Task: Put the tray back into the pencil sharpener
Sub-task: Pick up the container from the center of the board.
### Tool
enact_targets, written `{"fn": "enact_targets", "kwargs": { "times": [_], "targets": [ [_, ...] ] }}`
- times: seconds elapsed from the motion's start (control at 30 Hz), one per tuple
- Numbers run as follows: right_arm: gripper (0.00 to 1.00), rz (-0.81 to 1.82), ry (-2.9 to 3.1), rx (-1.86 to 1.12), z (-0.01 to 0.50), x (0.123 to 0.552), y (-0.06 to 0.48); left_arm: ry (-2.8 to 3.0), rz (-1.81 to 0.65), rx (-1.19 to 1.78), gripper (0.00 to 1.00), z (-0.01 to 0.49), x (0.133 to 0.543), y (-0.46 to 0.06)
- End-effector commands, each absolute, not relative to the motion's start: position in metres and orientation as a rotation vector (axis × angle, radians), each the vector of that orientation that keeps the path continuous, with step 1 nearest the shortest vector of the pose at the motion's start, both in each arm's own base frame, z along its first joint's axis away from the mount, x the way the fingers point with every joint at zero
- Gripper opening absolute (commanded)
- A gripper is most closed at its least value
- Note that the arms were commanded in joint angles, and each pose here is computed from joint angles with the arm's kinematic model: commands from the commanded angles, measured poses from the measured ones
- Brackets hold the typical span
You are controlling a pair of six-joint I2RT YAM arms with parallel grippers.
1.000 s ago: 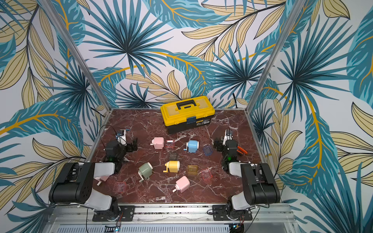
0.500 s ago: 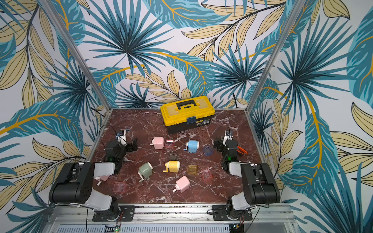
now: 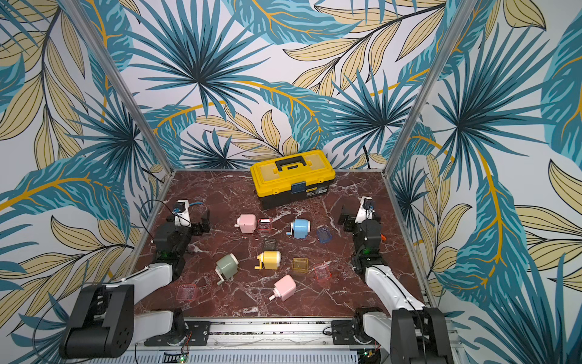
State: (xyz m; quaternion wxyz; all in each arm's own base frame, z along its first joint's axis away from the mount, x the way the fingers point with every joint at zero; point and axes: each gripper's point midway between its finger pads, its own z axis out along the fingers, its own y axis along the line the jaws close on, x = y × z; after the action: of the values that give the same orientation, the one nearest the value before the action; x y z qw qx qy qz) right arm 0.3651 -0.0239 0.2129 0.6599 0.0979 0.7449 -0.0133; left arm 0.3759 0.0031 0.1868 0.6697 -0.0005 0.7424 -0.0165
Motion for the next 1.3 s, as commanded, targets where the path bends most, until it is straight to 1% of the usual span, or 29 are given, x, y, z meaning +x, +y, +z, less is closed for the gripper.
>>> {"fn": "enact_targets", "kwargs": {
  "times": [0.0,0.1,0.17,0.3,0.4,0.47,0.57,0.7,0.8,1.0,1.13,1.27],
  "targets": [
    [0.99,0.008,1.79,0.445,0.189,0.347,-0.038,1.598,-0.008,-0.118,1.0,0.208,0.365,0.02],
    [0.99,0.057,1.856,0.54,0.191,0.337,-0.037,1.521,-0.038,-0.278,1.0,0.229,0.357,0.037],
    [0.99,0.121,1.905,0.563,0.191,0.334,-0.029,1.477,-0.093,-0.295,1.0,0.243,0.353,0.034],
    [0.99,0.298,2.019,0.611,0.191,0.328,-0.005,1.457,-0.283,-0.144,1.0,0.268,0.354,-0.002],
    [0.95,0.383,2.12,0.625,0.184,0.32,0.009,1.484,-0.423,-0.037,0.99,0.275,0.357,-0.034],
    [0.92,0.437,2.172,0.611,0.183,0.315,0.019,1.536,-0.466,0.066,0.99,0.273,0.358,-0.063],
    [0.92,0.469,2.218,0.59,0.185,0.309,0.029,1.578,-0.493,0.168,0.99,0.27,0.356,-0.094],
    [0.92,0.503,2.25,0.544,0.189,0.305,0.042,1.638,-0.489,0.252,1.0,0.267,0.352,-0.123],
    [0.92,0.521,2.296,0.501,0.186,0.302,0.053,1.714,-0.415,0.353,1.0,0.262,0.348,-0.147],
    [0.9,0.464,2.41,0.363,0.175,0.291,0.066,1.809,-0.367,0.47,0.99,0.249,0.336,-0.182],
    [0.89,0.46,2.474,0.296,0.166,0.283,0.077,1.941,-0.278,0.662,0.99,0.229,0.32,-0.217],
    [0.86,0.479,2.529,0.206,0.154,0.275,0.096,2.062,-0.207,0.805,1.0,0.213,0.304,-0.229]
  ]
}}
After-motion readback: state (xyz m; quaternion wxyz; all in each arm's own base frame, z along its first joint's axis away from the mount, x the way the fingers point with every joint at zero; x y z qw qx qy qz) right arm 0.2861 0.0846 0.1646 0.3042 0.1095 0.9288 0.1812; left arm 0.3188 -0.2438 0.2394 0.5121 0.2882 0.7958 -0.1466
